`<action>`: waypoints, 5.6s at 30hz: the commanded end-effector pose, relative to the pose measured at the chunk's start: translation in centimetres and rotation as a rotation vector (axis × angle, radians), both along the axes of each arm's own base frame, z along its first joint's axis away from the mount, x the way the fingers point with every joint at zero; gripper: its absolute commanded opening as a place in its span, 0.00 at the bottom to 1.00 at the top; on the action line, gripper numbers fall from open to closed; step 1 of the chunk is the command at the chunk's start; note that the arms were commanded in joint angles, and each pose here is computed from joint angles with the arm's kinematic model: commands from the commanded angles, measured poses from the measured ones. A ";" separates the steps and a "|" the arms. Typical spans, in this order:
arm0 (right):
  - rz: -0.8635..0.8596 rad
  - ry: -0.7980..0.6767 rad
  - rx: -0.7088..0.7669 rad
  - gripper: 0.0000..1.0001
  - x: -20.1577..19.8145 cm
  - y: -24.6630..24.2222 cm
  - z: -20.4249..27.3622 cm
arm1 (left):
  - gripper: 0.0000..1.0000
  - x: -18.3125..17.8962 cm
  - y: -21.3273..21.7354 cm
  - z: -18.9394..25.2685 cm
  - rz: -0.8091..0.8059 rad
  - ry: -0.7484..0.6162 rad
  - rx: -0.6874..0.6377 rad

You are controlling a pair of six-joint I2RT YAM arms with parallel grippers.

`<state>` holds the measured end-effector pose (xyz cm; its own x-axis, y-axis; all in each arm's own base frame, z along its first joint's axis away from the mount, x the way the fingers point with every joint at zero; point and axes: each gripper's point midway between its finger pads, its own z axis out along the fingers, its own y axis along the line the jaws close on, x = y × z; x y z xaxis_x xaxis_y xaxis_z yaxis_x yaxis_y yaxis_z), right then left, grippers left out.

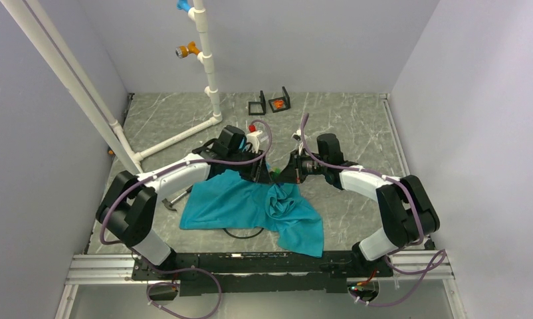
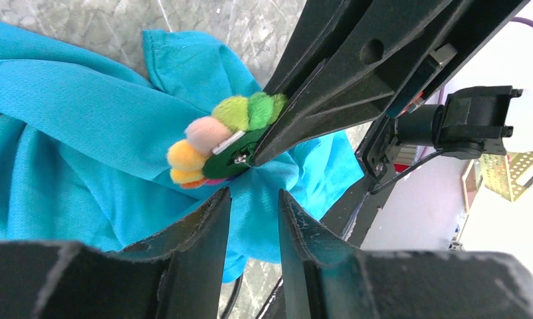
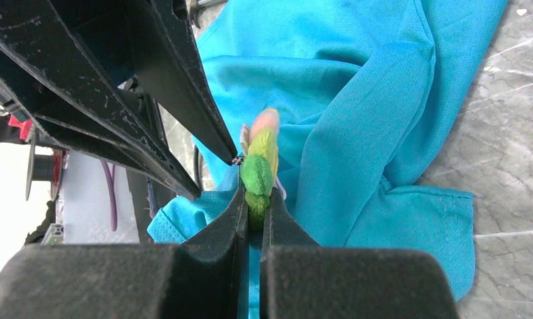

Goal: Remove the brooch from the garment
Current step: Remove the brooch from the clothes.

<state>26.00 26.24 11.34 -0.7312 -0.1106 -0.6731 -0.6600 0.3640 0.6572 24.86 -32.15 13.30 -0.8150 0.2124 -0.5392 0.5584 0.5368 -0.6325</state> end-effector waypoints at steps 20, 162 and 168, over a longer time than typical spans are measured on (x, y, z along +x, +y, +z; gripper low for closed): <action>0.046 -0.111 -0.012 0.00 -0.8 0.4 1.0 | 0.00 3.7 -1.9 2.3 0.118 -0.013 -0.062; -0.017 -0.099 -0.028 0.00 -0.3 0.4 0.6 | 0.00 3.0 -2.0 0.2 0.134 0.151 -0.083; 0.007 -0.093 -0.022 0.30 -0.5 0.6 1.0 | 0.00 3.3 -1.4 2.8 0.132 0.051 -0.138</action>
<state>26.24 25.88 10.41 -0.6981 -0.1095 -0.7075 -0.6702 0.4475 0.5921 26.47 -33.15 11.20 -0.9348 0.0736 -0.3476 0.3235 0.5806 -0.7471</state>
